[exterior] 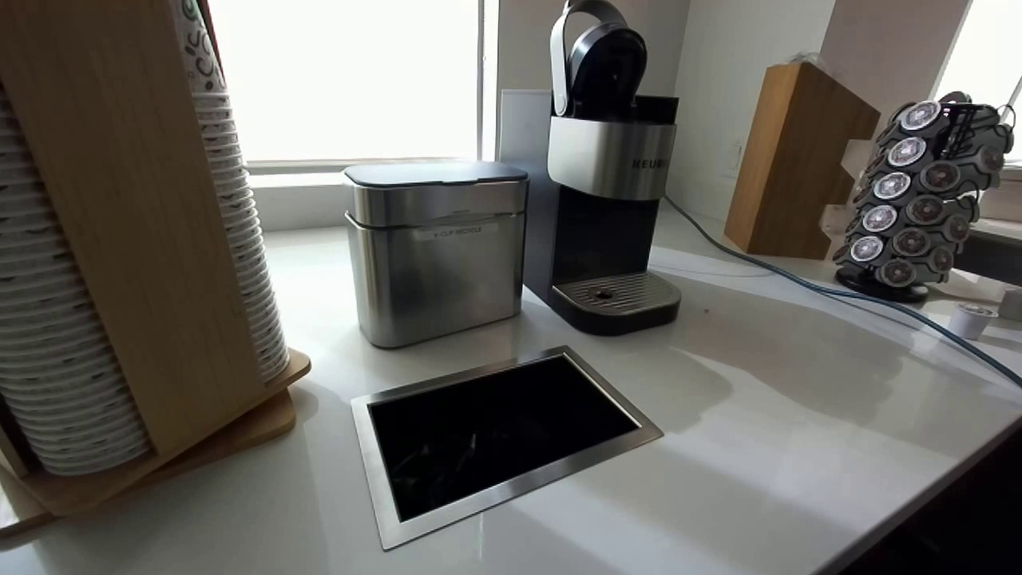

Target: Remove two cups from the pile, place one on the rack and place the other on the counter top to the right of the coffee maker

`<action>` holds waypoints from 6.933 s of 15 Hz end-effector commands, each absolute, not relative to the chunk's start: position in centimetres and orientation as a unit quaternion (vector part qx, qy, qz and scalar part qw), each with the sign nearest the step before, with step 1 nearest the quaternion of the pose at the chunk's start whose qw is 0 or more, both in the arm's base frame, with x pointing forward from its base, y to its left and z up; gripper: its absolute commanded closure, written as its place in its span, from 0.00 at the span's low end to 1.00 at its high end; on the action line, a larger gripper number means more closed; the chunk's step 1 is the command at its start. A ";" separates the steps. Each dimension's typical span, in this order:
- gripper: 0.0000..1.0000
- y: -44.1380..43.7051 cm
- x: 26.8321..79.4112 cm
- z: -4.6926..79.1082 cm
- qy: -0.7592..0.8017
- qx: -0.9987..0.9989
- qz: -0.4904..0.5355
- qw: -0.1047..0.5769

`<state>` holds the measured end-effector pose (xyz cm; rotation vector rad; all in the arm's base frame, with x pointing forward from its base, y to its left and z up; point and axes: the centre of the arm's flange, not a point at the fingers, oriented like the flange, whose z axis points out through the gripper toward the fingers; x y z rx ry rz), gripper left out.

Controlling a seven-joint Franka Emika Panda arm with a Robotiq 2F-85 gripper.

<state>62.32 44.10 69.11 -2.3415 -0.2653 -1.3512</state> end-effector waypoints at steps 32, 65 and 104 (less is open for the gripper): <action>0.00 41.6 62.1 66.0 0.007 -0.922 -0.345 0.179; 0.98 45.5 61.7 67.2 0.049 -0.906 -0.385 0.169; 0.99 44.1 56.6 74.8 0.111 -0.718 -0.656 0.204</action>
